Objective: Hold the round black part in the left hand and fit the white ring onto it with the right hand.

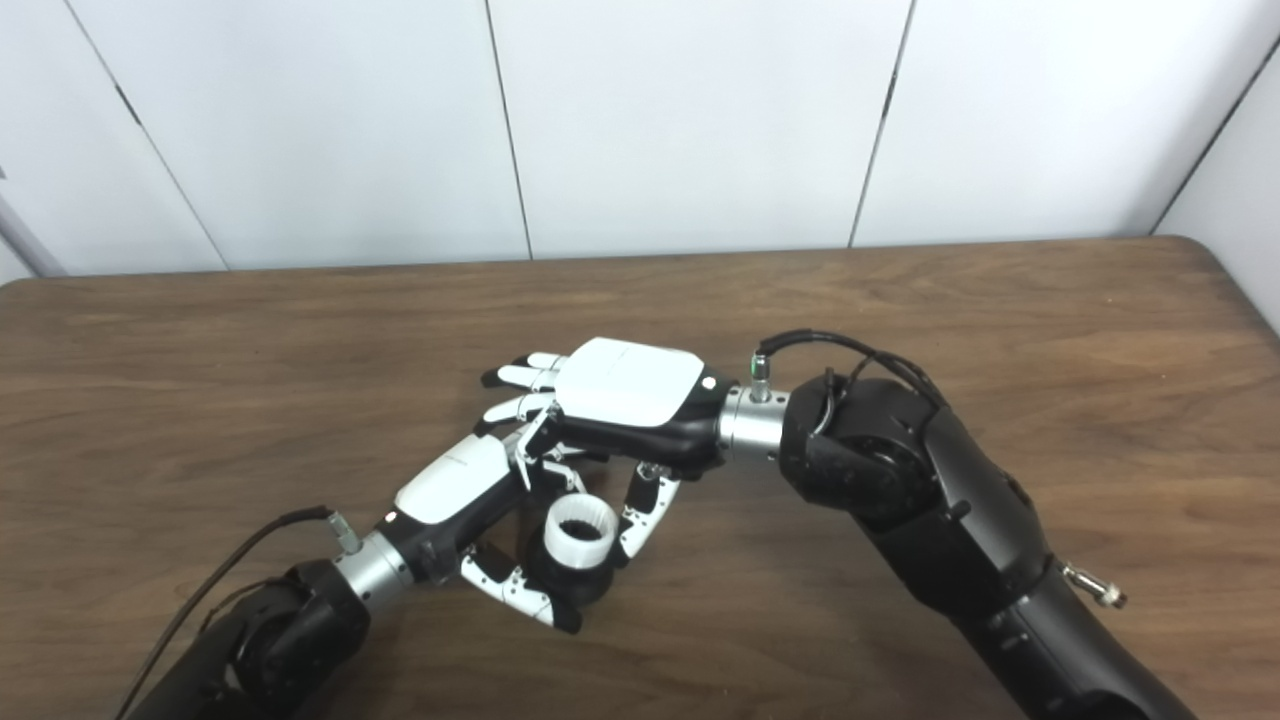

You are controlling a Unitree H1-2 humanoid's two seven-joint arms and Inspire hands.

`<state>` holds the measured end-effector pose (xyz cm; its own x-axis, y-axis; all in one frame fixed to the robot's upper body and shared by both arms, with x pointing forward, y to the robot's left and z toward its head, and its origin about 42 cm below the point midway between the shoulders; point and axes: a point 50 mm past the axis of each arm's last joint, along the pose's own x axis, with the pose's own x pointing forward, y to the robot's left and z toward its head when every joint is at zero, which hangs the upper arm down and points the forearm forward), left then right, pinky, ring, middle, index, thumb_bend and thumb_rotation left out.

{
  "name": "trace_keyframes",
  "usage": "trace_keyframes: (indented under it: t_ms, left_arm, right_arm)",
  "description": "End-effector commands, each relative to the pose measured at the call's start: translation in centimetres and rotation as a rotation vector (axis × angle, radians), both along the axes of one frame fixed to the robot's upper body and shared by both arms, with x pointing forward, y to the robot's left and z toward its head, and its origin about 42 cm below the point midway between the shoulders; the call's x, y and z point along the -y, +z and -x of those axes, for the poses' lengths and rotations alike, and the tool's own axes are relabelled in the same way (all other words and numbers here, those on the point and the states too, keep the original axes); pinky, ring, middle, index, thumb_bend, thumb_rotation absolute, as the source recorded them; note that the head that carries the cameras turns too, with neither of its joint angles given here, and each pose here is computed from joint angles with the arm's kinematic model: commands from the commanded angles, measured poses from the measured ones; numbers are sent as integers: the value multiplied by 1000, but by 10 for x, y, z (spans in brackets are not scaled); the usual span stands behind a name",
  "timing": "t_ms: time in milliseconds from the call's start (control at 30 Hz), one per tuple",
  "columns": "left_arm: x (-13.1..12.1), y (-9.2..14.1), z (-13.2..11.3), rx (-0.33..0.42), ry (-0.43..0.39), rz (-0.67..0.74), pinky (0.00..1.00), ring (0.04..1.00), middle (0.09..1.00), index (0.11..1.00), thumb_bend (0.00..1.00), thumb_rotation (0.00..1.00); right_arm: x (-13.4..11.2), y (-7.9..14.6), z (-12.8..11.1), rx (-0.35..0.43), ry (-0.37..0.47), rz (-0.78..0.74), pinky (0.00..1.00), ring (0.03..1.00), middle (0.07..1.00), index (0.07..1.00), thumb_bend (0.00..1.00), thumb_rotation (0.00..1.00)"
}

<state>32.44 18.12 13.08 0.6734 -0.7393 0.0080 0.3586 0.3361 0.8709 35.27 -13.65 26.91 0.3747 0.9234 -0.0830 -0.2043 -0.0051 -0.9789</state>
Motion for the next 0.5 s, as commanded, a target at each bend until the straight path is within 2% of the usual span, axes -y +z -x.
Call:
trace_keyframes:
  t_ms: [0, 467]
  left_arm:
    - [6, -2, 4, -16, -36, -33, 1000, 1000, 865, 480, 525, 62]
    - [8, 1, 6, -20, -38, -42, 1000, 1000, 857, 481, 525, 62]
  right_arm:
    - [-1, 17, -4, 63, 18, -42, 1000, 1000, 894, 481, 525, 138]
    - [-5, 8, -5, 42, 24, -62, 1000, 1000, 898, 482, 525, 137]
